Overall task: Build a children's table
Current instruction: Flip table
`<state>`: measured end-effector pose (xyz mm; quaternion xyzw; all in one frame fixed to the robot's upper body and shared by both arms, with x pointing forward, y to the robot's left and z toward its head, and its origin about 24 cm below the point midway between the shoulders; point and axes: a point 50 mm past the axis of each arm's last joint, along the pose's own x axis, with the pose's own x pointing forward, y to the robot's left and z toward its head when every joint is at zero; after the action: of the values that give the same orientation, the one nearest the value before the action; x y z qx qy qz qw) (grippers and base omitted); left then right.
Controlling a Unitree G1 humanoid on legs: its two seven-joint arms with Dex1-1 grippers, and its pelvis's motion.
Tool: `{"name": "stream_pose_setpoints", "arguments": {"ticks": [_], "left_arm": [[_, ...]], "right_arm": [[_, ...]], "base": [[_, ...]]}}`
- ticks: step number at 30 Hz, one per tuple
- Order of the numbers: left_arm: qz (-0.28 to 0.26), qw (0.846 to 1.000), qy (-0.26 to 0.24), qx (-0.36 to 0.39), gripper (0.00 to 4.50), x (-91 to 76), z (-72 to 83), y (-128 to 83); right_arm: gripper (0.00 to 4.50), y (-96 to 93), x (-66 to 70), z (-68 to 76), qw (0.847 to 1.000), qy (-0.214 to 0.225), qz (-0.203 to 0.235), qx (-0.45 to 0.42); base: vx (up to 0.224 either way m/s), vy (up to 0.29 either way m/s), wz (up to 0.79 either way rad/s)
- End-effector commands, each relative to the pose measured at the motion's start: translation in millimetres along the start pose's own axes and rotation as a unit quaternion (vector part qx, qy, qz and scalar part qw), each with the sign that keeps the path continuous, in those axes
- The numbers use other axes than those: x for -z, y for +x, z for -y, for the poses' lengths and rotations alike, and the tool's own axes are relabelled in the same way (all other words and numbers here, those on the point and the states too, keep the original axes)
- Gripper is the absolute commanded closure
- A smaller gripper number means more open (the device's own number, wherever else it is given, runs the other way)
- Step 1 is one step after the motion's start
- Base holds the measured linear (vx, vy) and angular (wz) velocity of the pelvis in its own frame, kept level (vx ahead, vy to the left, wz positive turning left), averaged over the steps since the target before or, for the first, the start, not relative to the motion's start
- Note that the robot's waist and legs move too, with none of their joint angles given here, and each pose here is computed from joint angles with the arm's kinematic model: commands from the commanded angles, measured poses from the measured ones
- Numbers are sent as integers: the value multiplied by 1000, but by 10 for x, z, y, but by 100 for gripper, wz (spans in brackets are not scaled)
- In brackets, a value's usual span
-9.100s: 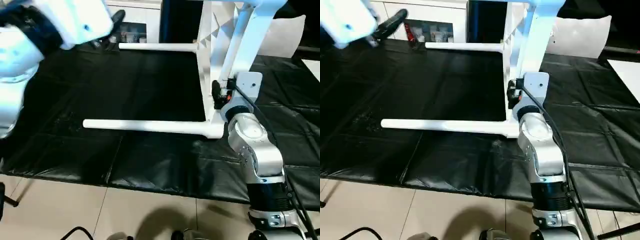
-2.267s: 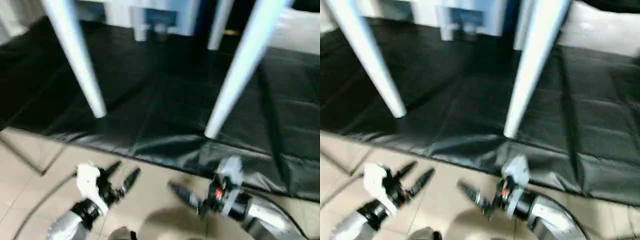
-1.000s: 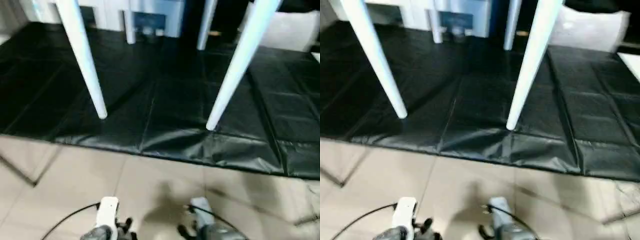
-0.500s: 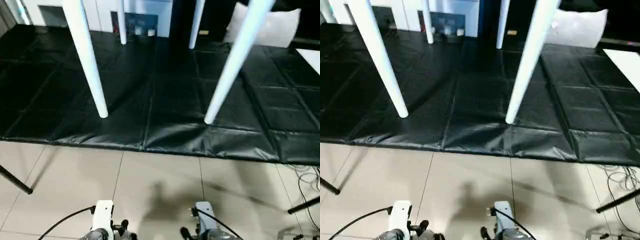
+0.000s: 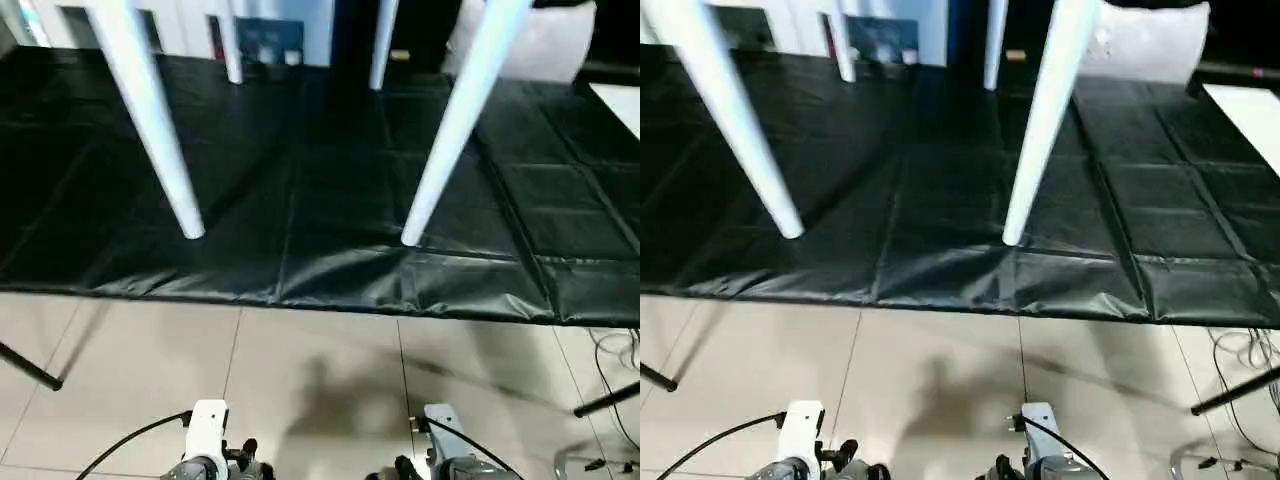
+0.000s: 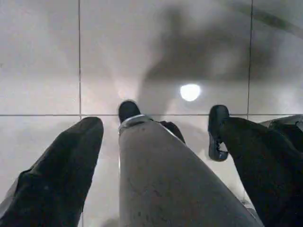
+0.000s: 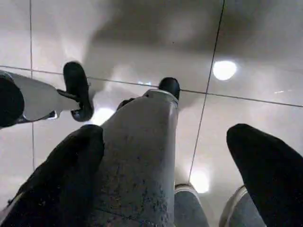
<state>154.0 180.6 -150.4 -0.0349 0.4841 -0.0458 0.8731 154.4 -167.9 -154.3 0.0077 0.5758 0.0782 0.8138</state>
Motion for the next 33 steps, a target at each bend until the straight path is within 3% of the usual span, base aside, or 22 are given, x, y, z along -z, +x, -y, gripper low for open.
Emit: {"name": "stream_pose_setpoints", "arguments": {"ticks": [1, 33], "left_arm": [[-27, 1000, 0, 6, 7, 131, 26, -16], [-27, 1000, 0, 6, 7, 131, 26, -16]], "right_arm": [[0, 3, 109, -14, 1000, 6, -21, -3], [0, 3, 109, -14, 1000, 6, -21, -3]], "base": [[0, 0, 0], [0, 0, 0]]}}
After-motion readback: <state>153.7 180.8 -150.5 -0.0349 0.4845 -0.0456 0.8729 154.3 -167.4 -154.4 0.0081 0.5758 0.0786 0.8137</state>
